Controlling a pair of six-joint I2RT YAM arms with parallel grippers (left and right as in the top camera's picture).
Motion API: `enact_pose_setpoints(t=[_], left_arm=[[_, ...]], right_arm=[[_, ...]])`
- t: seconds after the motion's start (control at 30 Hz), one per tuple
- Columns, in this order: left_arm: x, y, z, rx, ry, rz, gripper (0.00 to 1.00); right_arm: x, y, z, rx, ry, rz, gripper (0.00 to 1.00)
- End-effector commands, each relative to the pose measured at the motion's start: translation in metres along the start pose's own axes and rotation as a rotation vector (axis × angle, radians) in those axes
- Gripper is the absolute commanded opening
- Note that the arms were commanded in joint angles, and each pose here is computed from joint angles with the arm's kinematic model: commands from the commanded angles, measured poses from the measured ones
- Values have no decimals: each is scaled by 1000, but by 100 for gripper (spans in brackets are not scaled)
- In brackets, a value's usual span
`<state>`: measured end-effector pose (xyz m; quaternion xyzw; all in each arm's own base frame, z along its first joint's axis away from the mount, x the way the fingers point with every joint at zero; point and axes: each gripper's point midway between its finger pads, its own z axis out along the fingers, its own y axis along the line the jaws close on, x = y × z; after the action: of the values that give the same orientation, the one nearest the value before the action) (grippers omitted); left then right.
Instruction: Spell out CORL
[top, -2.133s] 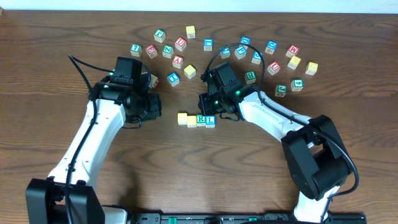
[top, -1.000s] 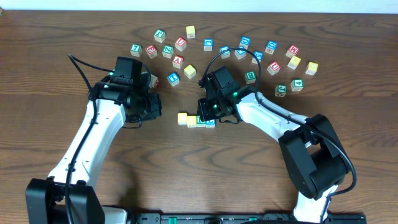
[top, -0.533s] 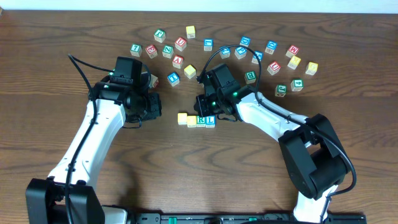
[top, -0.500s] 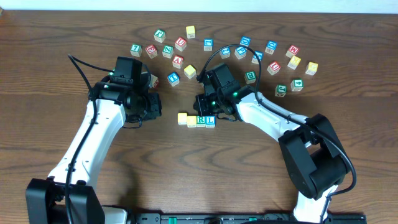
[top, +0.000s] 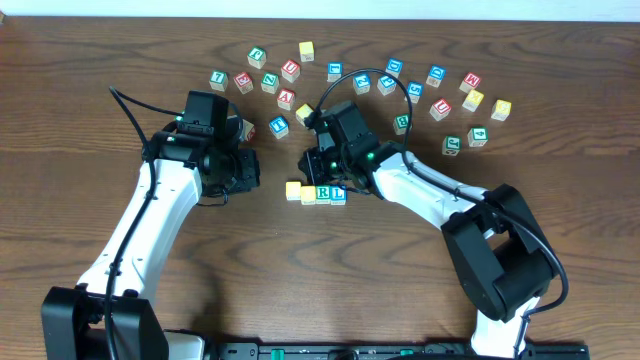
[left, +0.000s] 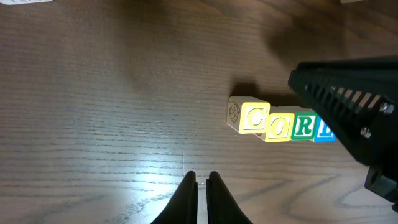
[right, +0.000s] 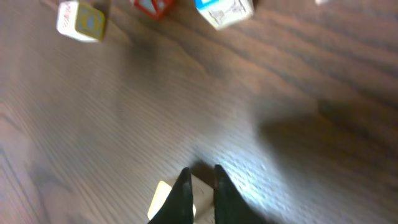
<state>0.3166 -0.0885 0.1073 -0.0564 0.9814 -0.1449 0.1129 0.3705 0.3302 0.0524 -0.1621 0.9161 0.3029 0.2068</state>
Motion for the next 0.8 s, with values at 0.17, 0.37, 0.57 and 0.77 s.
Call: enact_pose_setpoints(t=[0.17, 0.37, 0.57, 0.77], left_arm=[[-1, -1, -3, 7, -10, -2, 8], [-1, -1, -3, 7, -11, -2, 8], [-1, -1, -3, 7, -10, -2, 8], [-1, -1, -3, 7, -11, -2, 7]], right_arm=[[1, 4, 21, -32, -9, 29, 1], [3, 8, 28, -69, -5, 43, 1], [1, 12, 32, -83, -16, 52, 1], [5, 16, 36, -90, -10, 52, 1]])
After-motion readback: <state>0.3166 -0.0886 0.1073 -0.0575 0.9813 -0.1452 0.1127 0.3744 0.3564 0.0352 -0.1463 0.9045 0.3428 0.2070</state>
